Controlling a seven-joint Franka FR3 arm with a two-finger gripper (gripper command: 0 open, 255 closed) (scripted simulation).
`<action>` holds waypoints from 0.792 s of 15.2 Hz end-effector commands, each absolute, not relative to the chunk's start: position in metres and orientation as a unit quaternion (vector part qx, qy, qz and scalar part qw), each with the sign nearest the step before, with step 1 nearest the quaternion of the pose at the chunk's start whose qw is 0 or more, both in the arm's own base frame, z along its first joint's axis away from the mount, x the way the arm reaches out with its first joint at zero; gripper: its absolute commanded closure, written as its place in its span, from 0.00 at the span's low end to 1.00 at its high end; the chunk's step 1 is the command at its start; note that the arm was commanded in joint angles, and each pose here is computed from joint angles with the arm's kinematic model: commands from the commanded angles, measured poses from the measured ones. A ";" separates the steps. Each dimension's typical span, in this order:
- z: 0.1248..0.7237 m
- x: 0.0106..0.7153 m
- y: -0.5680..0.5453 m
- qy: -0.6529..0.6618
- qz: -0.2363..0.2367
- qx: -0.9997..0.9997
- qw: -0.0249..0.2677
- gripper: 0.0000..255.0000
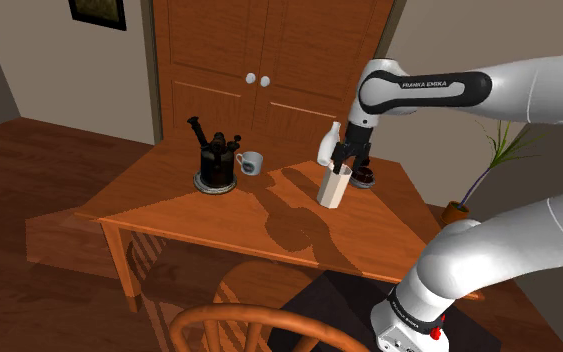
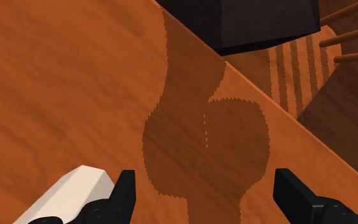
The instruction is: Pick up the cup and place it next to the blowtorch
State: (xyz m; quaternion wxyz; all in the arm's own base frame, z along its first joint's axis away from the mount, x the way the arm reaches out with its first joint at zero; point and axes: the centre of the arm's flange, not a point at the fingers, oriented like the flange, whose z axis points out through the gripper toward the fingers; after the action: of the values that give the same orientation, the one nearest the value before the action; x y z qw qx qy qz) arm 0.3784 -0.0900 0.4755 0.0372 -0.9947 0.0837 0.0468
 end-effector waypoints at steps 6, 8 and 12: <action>0.428 0.434 -0.148 0.077 0.045 -0.996 0.019 0.00; 0.415 0.449 -0.164 0.075 0.044 -0.996 0.014 0.00; 0.391 0.479 -0.197 0.072 0.043 -0.996 0.005 0.00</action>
State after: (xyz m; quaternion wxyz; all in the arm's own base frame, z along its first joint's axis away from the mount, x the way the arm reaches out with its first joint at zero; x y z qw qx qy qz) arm 0.4703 -0.1860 0.3966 0.0076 -0.9963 0.0732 0.0437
